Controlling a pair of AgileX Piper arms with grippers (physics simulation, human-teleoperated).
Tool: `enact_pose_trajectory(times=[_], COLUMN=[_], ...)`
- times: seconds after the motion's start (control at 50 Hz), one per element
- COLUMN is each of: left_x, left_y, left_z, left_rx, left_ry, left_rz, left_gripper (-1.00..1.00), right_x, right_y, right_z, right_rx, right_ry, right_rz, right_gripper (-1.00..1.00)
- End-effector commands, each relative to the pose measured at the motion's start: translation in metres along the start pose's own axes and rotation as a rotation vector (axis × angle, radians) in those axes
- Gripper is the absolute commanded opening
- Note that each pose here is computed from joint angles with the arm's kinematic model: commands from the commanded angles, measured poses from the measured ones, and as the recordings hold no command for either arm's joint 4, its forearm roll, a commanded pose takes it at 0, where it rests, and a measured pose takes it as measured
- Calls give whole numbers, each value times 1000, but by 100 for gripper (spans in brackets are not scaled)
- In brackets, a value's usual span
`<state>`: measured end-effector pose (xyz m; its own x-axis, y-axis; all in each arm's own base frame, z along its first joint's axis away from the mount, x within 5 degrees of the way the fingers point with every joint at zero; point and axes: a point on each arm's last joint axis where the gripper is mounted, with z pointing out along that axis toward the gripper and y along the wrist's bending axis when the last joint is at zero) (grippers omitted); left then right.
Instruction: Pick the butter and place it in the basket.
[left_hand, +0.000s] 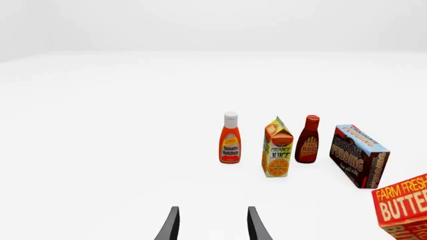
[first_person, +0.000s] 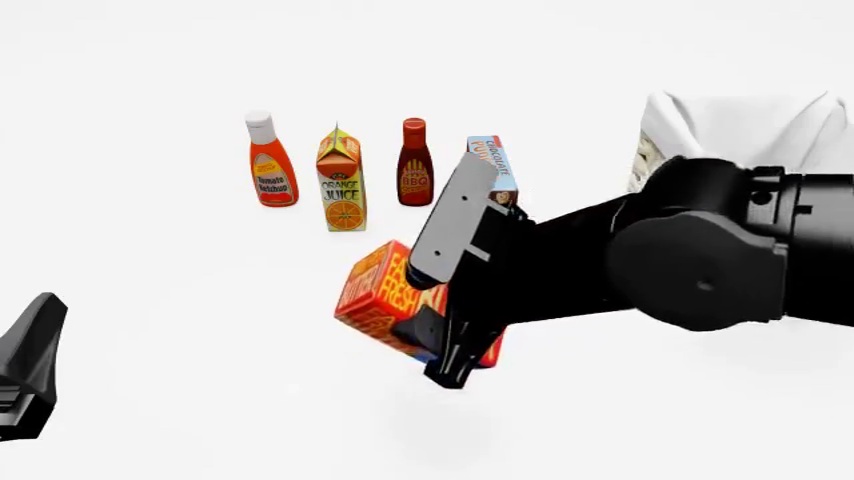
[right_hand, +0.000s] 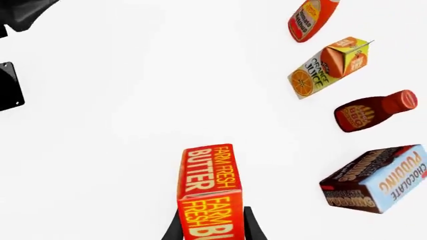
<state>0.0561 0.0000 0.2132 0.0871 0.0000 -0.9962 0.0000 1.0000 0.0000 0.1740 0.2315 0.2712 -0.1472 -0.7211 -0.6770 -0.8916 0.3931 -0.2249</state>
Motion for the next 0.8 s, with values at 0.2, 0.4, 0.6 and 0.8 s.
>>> enact_pose_trajectory(times=[0.2, 0.4, 0.6, 0.8], left_x=[0, 0, 0, 0], left_y=[0, 0, 0, 0], left_z=[0, 0, 0, 0], left_rx=[0, 0, 0, 0], left_ry=[0, 0, 0, 0], left_rz=[0, 0, 0, 0], left_gripper=[100, 100, 100, 100], right_x=[-38, -47, -51, -56], right_y=[-12, -20, -26, -34], right_z=[-60, -74, -86, -103], right_rx=[68, 108, 131, 153], right_ry=[-231, -320, -394, -471], right_rz=[54, 81, 145, 236], right_gripper=[-100, -100, -100, -100])
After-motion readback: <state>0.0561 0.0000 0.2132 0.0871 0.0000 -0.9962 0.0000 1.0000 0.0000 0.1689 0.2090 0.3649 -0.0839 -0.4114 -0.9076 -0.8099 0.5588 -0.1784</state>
